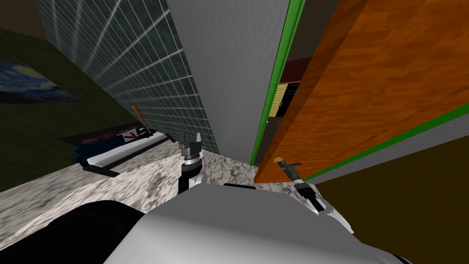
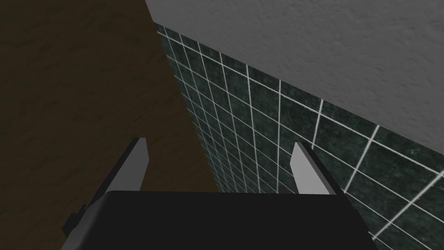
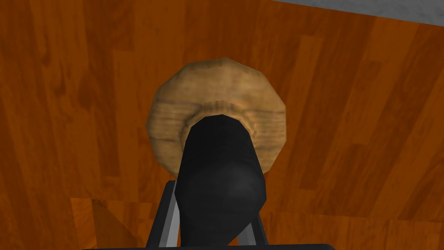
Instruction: Pull the door open
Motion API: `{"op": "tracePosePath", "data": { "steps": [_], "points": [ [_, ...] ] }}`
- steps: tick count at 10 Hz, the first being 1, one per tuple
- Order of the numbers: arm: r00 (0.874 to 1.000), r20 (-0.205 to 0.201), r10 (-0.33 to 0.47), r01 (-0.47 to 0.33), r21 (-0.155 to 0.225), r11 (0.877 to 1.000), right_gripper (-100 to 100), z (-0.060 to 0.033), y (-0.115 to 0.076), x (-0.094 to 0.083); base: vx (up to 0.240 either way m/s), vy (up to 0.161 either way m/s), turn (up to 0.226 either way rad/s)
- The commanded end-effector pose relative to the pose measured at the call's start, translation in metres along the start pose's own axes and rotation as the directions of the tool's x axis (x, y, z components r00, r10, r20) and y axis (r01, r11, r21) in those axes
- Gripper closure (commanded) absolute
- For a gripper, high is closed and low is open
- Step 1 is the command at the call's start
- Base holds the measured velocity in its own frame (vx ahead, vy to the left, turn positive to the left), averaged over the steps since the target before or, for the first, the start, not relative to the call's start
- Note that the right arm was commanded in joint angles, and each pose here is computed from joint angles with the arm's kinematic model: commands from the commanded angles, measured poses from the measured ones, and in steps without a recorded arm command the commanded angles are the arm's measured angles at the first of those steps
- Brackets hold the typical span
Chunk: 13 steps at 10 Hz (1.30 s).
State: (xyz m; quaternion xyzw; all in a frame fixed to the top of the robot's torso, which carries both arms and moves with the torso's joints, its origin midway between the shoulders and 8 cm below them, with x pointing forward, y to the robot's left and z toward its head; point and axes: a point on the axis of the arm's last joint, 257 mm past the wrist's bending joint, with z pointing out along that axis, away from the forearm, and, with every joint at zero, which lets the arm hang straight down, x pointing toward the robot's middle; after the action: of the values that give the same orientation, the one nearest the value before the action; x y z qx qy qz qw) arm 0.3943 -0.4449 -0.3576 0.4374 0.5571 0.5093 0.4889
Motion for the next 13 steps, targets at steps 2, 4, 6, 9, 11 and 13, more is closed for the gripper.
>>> {"op": "tracePosePath", "data": {
  "steps": [2, 4, 6, 9, 11, 13],
  "points": [
    [1.0, -0.021, -0.003, 0.003, -0.006, 1.0, 100, -0.0135, 0.002, -0.002, -0.162, -0.074, 0.125],
    [1.0, -0.025, 0.0, 0.0, -0.004, 1.0, 100, -0.0146, 0.001, -0.003, -0.143, -0.061, 0.086],
    [1.0, -0.032, 0.001, -0.001, -0.004, 1.0, 100, -0.0265, 0.0, -0.004, -0.164, -0.106, 0.224],
    [0.999, -0.038, -0.001, 0.001, -0.006, 1.0, 100, -0.0431, 0.001, -0.007, -0.233, -0.115, 0.212],
    [0.999, -0.041, -0.002, 0.001, -0.007, 1.0, 100, -0.0502, 0.001, -0.009, -0.206, -0.086, 0.179],
    [0.999, -0.045, -0.003, 0.002, -0.008, 1.0, 100, -0.0596, 0.001, -0.01, -0.207, -0.088, 0.193]
  ]
}}
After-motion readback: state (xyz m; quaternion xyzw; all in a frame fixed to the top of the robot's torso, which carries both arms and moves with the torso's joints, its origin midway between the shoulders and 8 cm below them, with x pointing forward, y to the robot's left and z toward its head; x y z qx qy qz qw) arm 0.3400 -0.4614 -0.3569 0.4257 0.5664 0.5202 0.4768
